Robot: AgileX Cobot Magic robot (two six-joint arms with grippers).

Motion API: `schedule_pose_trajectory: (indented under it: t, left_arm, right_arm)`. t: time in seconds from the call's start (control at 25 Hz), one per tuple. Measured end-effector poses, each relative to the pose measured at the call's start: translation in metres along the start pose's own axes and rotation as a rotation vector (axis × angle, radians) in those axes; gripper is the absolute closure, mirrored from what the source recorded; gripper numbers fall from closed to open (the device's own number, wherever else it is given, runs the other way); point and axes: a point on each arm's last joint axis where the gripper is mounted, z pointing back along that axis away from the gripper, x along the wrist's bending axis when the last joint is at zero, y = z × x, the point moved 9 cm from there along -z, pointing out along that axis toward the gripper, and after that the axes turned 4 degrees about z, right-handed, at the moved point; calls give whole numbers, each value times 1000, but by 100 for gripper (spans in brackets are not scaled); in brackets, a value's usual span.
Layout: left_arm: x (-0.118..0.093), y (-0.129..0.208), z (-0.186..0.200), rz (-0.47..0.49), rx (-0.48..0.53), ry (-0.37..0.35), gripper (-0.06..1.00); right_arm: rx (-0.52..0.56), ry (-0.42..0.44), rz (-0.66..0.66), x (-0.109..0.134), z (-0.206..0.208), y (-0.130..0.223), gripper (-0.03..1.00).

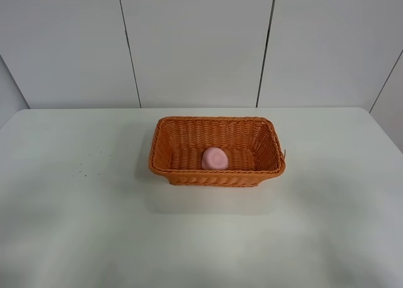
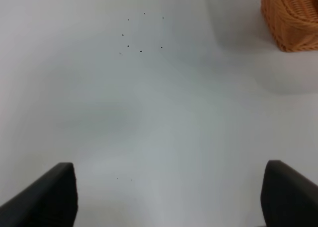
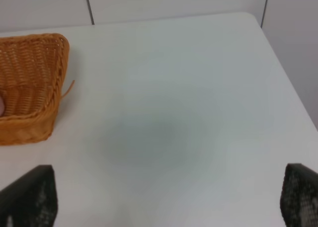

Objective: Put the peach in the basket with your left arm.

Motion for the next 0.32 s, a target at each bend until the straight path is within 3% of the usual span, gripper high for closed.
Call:
schedule_pose_trajectory:
  t: [0.32]
  left_arm:
    - [0, 0, 0, 3, -2, 0, 9]
  right_arm:
    - [0, 0, 0, 0, 0, 0, 27]
